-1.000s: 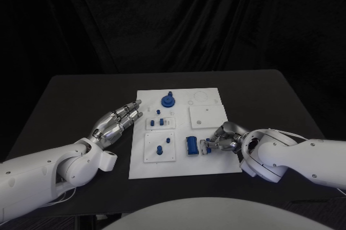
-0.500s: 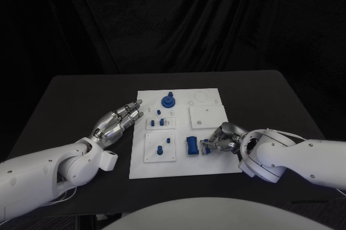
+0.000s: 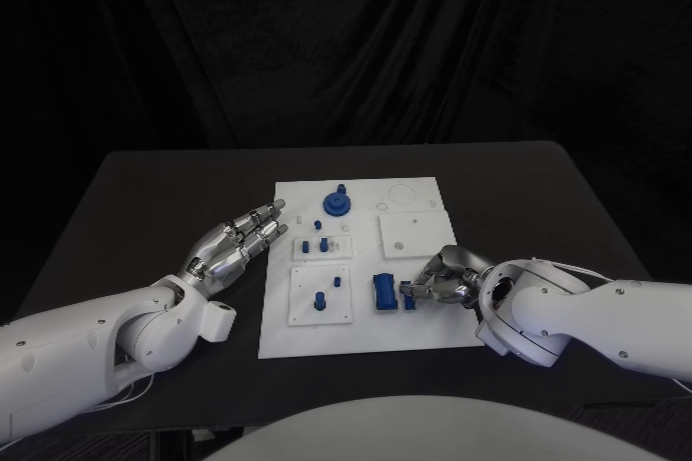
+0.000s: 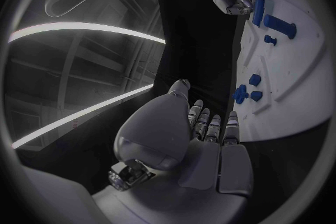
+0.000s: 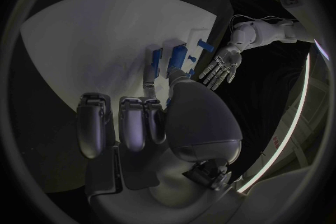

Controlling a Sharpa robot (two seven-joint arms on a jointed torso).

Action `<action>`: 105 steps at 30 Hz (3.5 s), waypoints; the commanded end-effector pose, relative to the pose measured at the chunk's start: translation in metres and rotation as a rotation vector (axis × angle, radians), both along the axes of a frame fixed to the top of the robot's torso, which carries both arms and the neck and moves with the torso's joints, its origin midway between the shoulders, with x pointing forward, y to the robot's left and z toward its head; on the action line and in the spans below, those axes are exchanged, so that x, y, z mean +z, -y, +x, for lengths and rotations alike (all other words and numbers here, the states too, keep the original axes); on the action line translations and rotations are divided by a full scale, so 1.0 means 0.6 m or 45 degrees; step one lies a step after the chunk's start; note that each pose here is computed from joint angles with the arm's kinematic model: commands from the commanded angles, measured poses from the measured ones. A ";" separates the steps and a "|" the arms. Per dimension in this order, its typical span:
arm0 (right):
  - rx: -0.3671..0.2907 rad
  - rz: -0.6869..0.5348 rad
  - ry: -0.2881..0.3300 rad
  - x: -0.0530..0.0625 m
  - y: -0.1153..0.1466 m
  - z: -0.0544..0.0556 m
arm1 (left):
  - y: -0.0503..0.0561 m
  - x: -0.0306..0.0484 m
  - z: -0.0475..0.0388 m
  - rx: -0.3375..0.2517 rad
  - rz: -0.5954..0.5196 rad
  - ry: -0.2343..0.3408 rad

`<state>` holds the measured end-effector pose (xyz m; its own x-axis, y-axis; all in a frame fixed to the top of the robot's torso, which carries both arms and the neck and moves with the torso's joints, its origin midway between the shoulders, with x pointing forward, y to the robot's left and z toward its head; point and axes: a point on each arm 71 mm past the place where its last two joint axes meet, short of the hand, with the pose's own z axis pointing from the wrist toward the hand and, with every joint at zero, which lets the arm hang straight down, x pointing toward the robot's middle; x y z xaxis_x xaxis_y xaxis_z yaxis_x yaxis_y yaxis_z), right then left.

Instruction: Assemble the parts on the task board

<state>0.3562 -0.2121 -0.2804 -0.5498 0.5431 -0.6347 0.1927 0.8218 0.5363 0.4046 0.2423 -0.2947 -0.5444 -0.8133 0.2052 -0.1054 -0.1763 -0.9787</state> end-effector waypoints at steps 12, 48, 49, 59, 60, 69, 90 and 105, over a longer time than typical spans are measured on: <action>-0.006 -0.023 0.101 0.010 0.012 -0.002 | 0.001 0.002 -0.001 -0.007 -0.026 0.010; -0.055 0.897 0.598 0.079 0.073 0.043 | 0.027 0.029 -0.003 -0.006 -0.064 0.165; -0.053 0.911 0.591 0.076 0.074 0.043 | 0.028 0.029 -0.002 -0.006 -0.065 0.167; -0.030 0.980 0.556 0.058 0.074 0.044 | 0.028 0.026 0.000 0.007 -0.059 0.179; -0.061 0.877 0.572 0.059 0.078 0.046 | 0.029 0.011 -0.001 -0.025 0.019 0.043; -0.178 0.944 0.596 0.068 0.051 0.086 | 0.039 0.025 0.017 0.075 0.061 0.066; -0.553 1.165 0.577 0.094 -0.033 0.176 | 0.081 0.111 0.092 0.678 0.237 0.071; -0.553 1.165 0.577 0.094 -0.033 0.176 | 0.083 0.117 0.095 0.725 0.247 0.062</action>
<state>0.4622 -0.1914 -0.2226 -0.0318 0.9994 0.0139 -0.0128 -0.0143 0.9998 0.4613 0.1923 -0.2261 -0.0415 -0.9990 0.0157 -0.0018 -0.0156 -0.9999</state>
